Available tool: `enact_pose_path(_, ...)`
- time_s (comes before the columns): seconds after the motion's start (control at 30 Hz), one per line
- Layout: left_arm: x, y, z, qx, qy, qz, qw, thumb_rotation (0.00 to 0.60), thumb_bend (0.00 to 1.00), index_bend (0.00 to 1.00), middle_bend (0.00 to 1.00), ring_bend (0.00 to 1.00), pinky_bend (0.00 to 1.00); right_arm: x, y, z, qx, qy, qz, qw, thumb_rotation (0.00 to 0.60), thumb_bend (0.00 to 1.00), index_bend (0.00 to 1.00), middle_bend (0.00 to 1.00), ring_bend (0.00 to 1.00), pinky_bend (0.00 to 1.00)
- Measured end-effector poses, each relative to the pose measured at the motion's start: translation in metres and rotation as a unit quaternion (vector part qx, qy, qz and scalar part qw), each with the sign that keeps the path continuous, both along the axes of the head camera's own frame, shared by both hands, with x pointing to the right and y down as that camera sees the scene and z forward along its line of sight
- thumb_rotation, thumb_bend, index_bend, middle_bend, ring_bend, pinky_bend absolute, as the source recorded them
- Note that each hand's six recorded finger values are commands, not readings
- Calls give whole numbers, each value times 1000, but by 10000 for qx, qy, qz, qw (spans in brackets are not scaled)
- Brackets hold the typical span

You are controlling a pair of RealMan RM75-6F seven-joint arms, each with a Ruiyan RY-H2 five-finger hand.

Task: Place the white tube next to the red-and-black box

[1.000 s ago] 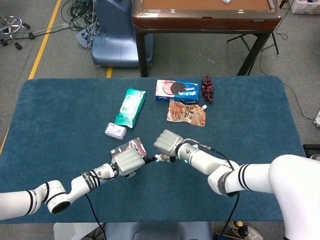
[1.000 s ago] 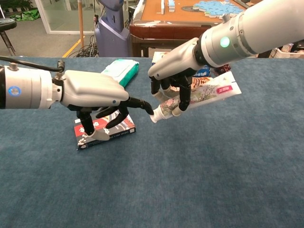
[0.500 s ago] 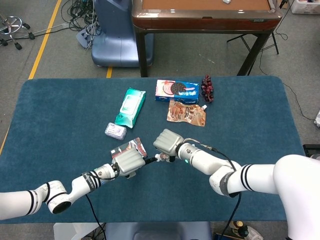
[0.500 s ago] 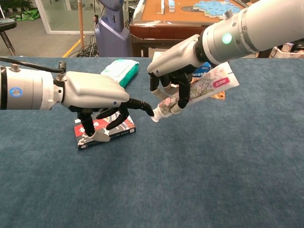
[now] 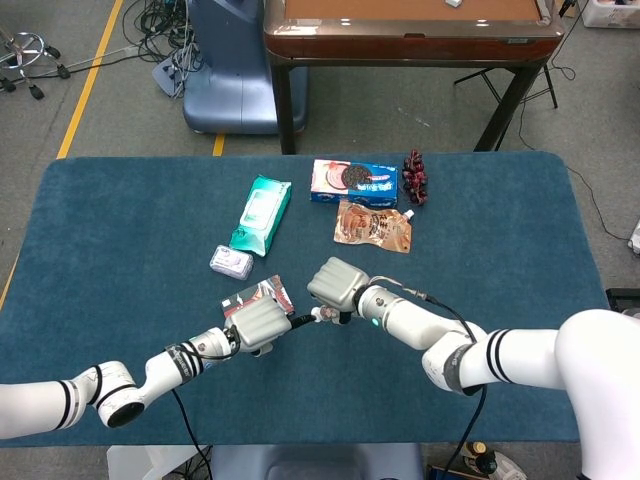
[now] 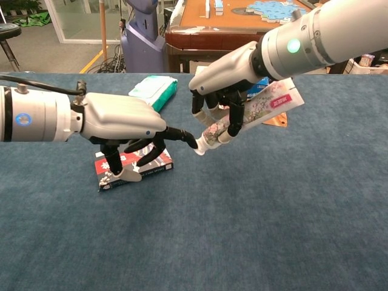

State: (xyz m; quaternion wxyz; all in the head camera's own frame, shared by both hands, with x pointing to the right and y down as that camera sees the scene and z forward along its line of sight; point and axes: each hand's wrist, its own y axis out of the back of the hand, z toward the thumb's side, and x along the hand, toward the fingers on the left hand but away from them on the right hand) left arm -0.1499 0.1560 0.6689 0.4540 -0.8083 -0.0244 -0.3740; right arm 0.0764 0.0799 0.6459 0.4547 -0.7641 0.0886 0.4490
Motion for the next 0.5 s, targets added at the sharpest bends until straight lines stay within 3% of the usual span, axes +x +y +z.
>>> enact_pose_path(0.5, 0, 0, 1, -2, -26, -6, 10000, 600, 254, 121, 606, 652, 516, 2, -1, -2, -4, -51, 34, 10000, 600, 1000, 1000, 880, 885, 494)
